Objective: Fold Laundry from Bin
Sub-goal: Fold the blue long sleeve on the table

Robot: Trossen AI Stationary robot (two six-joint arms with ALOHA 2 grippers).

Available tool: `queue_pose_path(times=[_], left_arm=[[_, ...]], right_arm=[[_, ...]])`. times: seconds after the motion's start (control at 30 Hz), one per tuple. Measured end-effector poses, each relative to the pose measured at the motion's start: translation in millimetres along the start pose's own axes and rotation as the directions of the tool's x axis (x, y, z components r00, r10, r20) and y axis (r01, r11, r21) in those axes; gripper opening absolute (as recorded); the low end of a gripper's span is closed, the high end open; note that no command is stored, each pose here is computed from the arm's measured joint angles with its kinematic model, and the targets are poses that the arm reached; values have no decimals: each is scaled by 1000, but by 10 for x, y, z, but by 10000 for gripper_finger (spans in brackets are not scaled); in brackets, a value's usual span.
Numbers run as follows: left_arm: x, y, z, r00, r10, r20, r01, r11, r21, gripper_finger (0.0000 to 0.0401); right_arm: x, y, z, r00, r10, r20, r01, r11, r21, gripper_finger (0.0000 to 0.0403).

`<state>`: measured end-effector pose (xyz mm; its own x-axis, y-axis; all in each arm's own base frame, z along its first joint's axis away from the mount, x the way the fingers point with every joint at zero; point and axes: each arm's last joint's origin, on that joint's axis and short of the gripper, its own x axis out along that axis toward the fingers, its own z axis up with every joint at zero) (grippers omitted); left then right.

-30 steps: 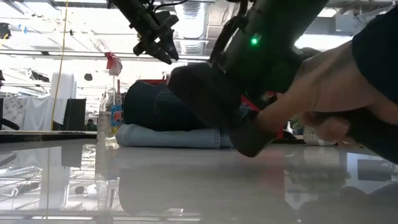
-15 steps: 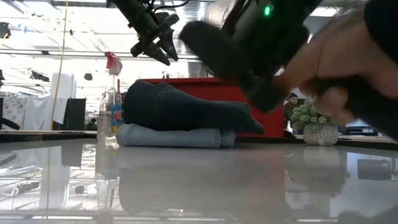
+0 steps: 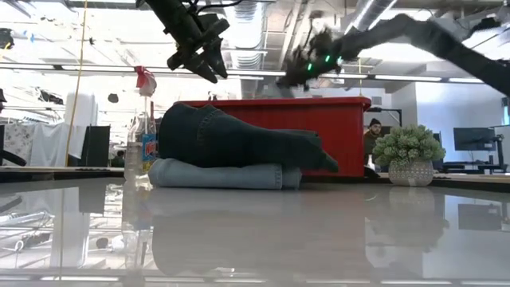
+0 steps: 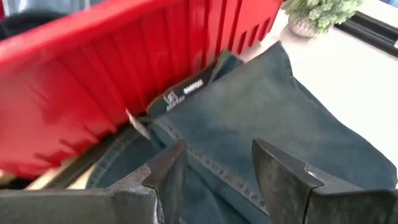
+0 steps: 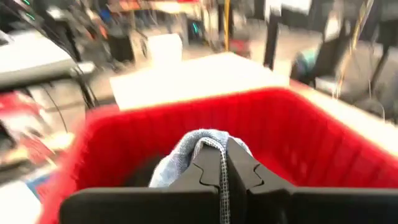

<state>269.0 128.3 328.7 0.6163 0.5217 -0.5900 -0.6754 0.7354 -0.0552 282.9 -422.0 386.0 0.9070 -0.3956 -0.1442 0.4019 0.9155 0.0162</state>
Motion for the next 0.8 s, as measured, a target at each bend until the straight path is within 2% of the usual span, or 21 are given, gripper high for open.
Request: queue_pose_path(times=[0.2,0.37,0.47,0.57,0.67,0.8], left_arm=[[-33,-26,103,994,-57,98,47,994,99,169],[-98,-25,195,977,-109,183,72,978,196,169],[-124,-4,201,973,-149,176,97,957,273,169],[-135,-12,209,960,-224,170,151,920,361,169],[-139,2,208,938,-314,147,219,866,450,169],[-153,19,218,897,-423,128,291,783,550,169]], right_arm=[[-710,481,894,980,71,185,-45,989,-141,24],[-1389,1089,1504,937,139,321,-63,970,-234,24],[-1850,1503,1793,894,200,401,-102,962,-253,24],[-2326,1935,2004,833,288,473,-175,947,-270,24],[-2793,2339,2120,762,392,516,-297,919,-260,24],[-3306,2739,2063,707,541,455,-500,838,-219,24]])
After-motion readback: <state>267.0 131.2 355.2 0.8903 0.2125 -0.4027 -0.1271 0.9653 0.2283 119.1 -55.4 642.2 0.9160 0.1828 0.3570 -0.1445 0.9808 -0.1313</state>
